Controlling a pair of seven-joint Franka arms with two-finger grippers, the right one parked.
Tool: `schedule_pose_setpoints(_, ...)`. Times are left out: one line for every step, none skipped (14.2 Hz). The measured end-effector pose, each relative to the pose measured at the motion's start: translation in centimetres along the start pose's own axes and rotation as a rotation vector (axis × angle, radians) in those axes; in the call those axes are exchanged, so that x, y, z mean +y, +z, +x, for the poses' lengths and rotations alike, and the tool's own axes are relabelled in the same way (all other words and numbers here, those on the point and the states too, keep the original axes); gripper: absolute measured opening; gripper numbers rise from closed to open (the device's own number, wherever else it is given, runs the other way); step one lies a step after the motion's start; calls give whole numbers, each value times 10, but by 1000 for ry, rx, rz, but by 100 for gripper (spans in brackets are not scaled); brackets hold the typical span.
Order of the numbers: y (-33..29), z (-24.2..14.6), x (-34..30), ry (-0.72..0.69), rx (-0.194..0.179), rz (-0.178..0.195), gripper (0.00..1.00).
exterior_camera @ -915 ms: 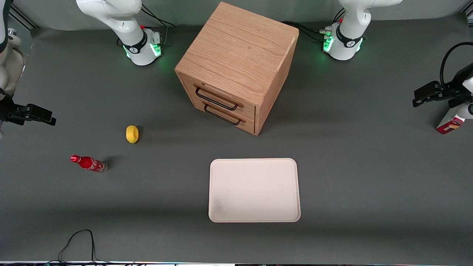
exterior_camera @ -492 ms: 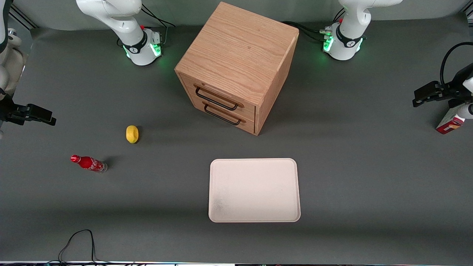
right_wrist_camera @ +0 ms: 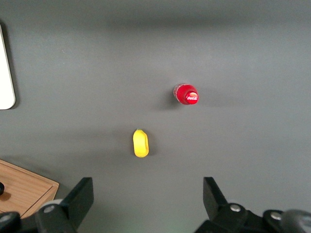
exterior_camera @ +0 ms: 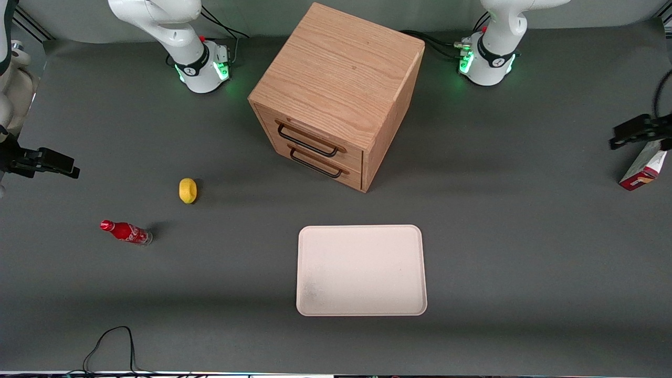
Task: Place red cookie box on tray
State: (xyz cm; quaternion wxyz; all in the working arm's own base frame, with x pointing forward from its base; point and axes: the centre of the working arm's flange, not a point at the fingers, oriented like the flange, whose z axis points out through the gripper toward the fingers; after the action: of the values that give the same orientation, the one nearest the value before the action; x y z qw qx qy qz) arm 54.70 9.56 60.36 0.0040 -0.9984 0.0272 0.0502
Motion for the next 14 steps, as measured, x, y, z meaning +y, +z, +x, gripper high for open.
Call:
schedule_pose_setpoints(6,-7,-26,12,-8,8,100)
schedule_pose_setpoints(12,-14,-53,28,-10,13,100)
schedule_pose_setpoints(20,-22,-81,42,-6,17,100)
schedule_pose_setpoints(30,-35,-114,55,2,18,100)
schedule_pose_setpoints(40,-52,-150,62,11,18,100)
schedule_pose_setpoints(50,-72,-188,68,21,19,100)
schedule_pose_setpoints(59,-96,-224,76,29,21,100)
schedule_pose_setpoints(67,-121,-257,86,37,22,100)
schedule_pose_setpoints(75,-144,-284,99,42,26,100)
schedule_pose_setpoints(83,-164,-306,111,46,28,100)
schedule_pose_setpoints(90,-180,-323,114,45,26,100)
schedule_pose_setpoints(97,-192,-334,110,39,16,100)
schedule_pose_setpoints(102,-201,-341,109,34,8,100)
schedule_pose_setpoints(105,-206,-345,111,32,4,100)
